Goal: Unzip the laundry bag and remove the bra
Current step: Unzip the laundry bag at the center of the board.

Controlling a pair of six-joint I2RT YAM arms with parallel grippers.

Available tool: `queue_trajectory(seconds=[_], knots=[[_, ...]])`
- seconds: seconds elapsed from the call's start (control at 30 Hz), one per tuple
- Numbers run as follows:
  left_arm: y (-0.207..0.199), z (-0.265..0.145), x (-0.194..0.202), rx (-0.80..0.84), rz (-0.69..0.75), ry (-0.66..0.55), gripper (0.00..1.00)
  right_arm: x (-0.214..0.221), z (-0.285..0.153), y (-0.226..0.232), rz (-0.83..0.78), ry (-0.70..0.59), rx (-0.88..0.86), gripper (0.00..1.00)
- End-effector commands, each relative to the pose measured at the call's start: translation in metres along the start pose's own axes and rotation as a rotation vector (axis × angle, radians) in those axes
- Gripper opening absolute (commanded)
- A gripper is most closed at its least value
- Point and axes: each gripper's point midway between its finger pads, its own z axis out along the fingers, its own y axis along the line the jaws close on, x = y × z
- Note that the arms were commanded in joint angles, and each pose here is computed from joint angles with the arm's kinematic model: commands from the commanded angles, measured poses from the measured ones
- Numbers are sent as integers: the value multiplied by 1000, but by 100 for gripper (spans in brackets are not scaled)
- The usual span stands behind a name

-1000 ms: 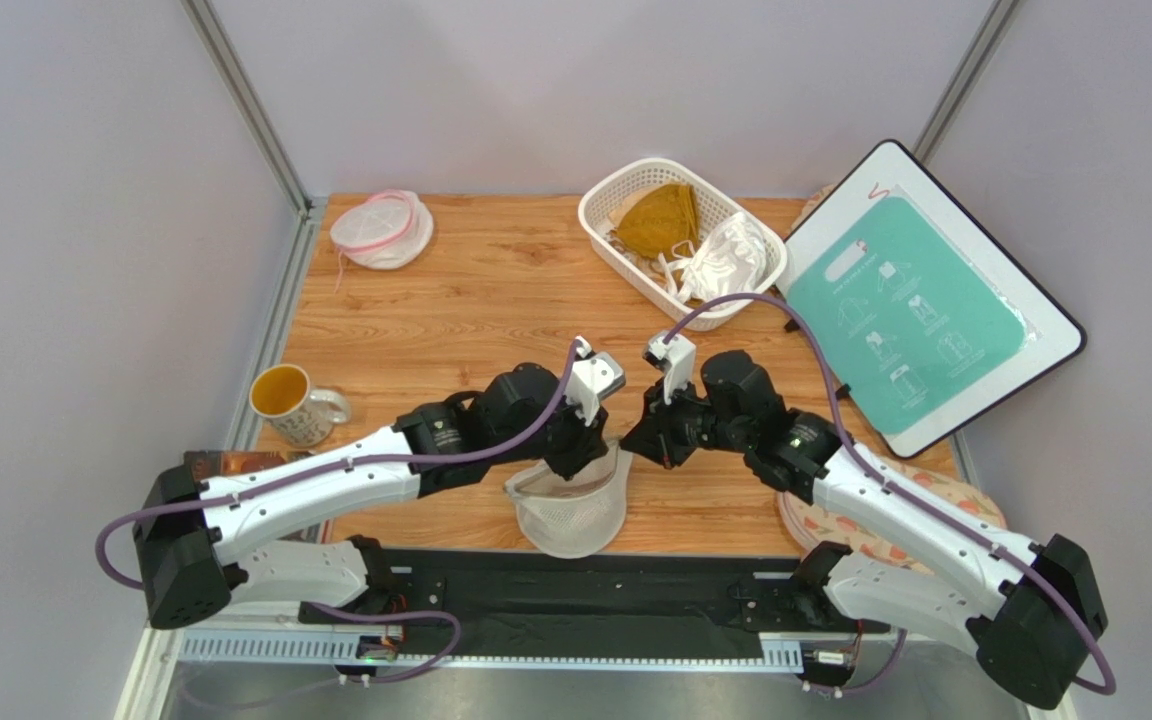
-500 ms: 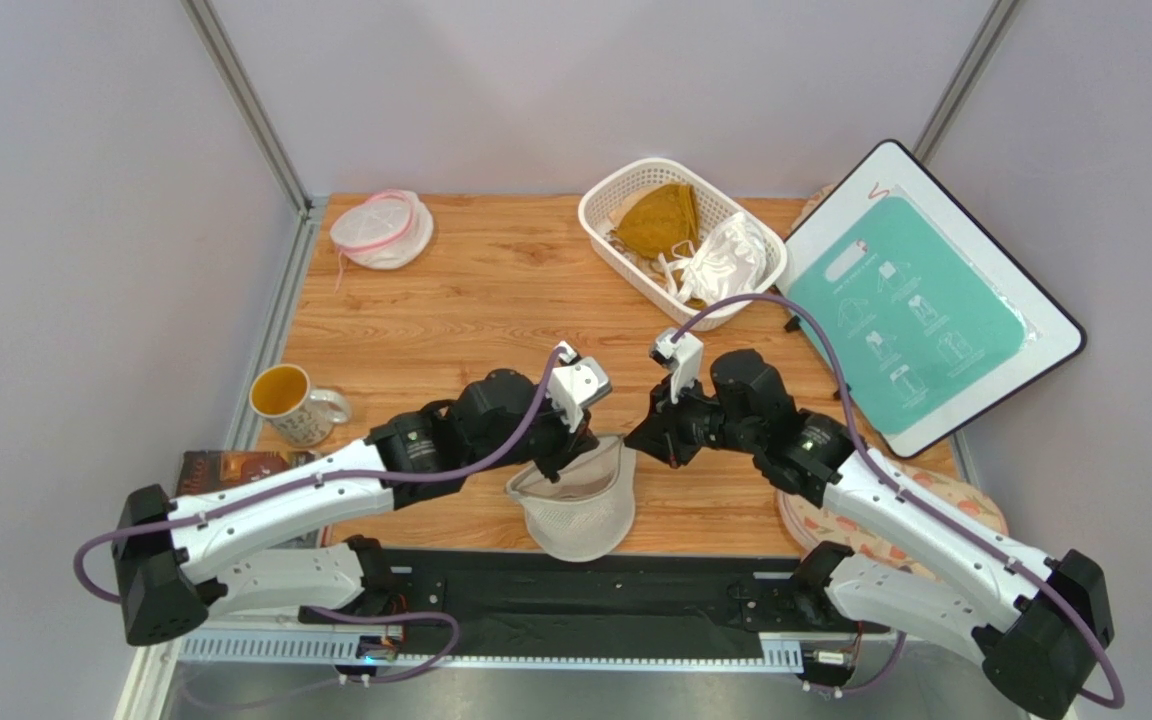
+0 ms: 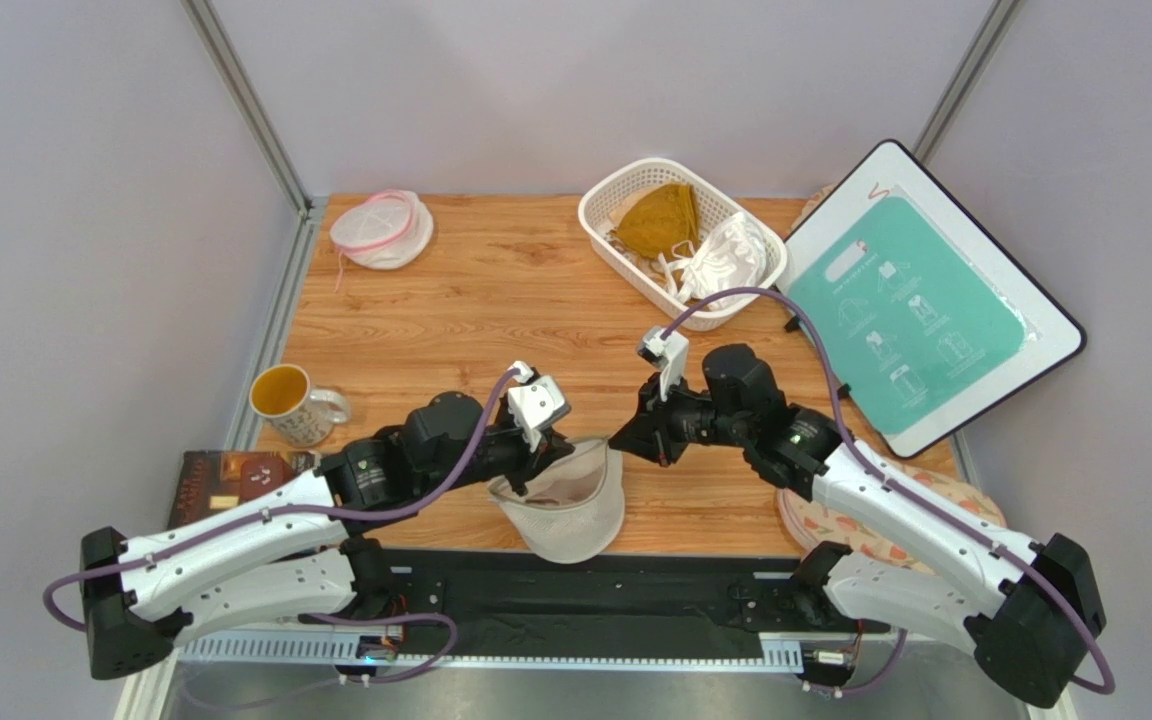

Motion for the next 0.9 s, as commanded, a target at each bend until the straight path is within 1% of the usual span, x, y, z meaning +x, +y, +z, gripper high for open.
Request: queue_trajectory(seconds=[0.0,0.07,0.1,0.13,0.17,0.2,0.23,0.3,0.33,0.37,0.4,0.47,0.53,0.63,0.87], knots=[[6,-16,-30,-34,25,-127,0,11,-1,-29,26,36,124,0],[6,-13,-27,-35,19,-115,0,8,-1,-27,30,28,114,0],[5,-11,-26,-36,11,-105,2,6,-1,-24,33,24,103,0],[6,-10,-26,-39,4,-96,9,3,-1,-22,38,21,99,0],[6,-4,-22,-42,-2,-68,29,3,-3,-20,39,22,92,0],[7,-1,-20,-51,-14,-52,40,-1,-4,-17,37,14,82,0],[7,1,-24,-53,-17,-51,56,-1,-5,-15,37,16,78,0],[5,11,-23,-43,-24,-20,67,-3,-8,-14,34,11,82,0],[3,13,-33,-36,-30,-33,79,-3,-9,-12,31,11,80,0],[3,20,-31,-32,-32,-12,79,-2,-10,-12,28,14,81,0],[0,22,-43,-18,-33,-26,80,-1,-11,-12,29,12,82,0],[0,32,-42,-19,-29,1,80,2,-11,-12,34,17,81,0],[-6,37,-50,14,-26,5,81,5,-12,-12,35,15,80,0],[-7,51,-41,17,-22,65,81,3,-15,-11,35,2,85,0],[-12,63,-24,34,-36,142,81,1,-21,-8,24,-7,83,0]])
